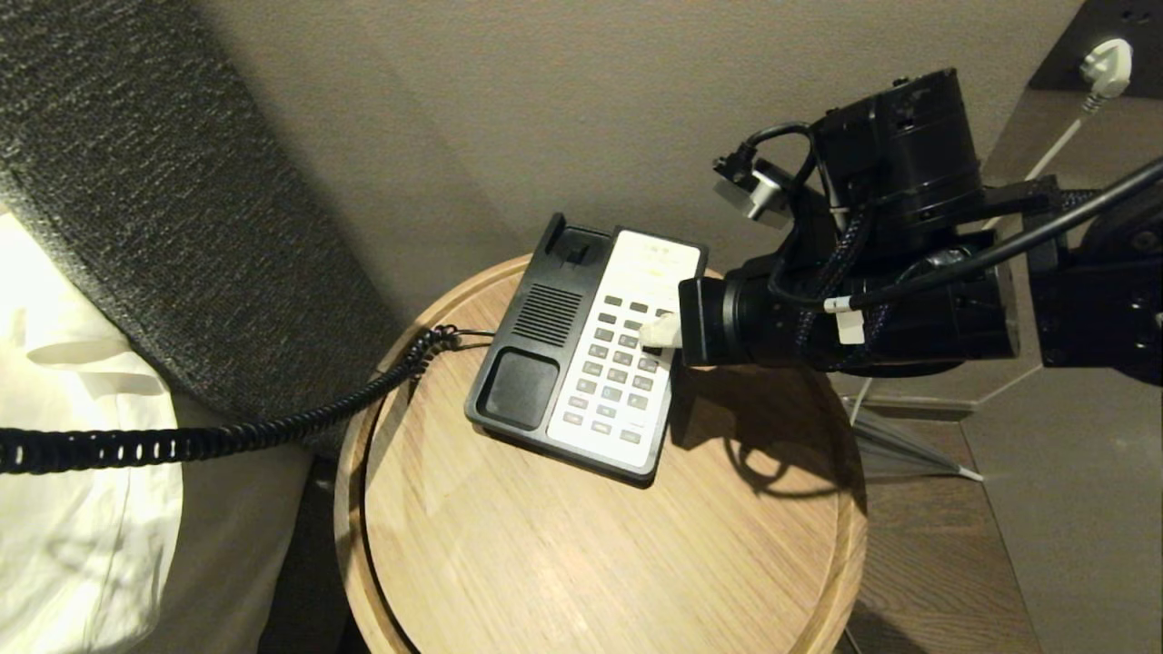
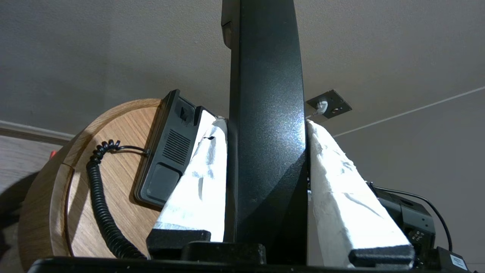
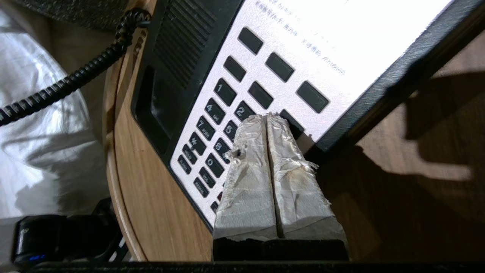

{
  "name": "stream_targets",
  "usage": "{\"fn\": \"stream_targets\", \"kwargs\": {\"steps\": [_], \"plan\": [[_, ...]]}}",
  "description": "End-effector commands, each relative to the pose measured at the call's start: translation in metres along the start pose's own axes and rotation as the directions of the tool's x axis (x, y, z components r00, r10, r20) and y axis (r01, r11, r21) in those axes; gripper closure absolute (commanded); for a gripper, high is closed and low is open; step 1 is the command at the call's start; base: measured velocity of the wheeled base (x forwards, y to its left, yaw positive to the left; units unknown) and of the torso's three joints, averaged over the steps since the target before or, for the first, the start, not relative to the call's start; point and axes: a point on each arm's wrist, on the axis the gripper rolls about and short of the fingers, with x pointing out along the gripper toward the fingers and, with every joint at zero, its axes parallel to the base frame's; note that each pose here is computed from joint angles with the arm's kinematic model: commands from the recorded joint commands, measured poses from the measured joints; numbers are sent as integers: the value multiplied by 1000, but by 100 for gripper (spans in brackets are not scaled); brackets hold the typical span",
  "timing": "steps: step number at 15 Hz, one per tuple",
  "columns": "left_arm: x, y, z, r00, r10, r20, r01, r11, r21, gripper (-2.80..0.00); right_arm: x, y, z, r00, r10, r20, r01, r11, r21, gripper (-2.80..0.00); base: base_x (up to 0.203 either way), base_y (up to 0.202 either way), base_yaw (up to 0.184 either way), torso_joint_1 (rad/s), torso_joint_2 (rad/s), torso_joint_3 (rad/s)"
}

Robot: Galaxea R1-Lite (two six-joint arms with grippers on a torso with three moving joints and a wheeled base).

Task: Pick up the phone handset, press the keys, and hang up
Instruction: Dial the number

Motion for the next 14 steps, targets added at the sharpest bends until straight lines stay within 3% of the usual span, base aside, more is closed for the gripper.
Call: {"fn": "stream_targets", "kwargs": {"steps": [1,14], "plan": [[-1,1,-1,1000,3,-1,-3,1000,-4,0,-13,6,2,1000,21,18,-21,1000,-5,0,0,0,0,0,0,0],[-2,1,-1,1000,1,1,-1,1000,-7,0,-5,13,-10,999,24,-28,-25,1000,-10,0,0,0,0,0,0,0]]}}
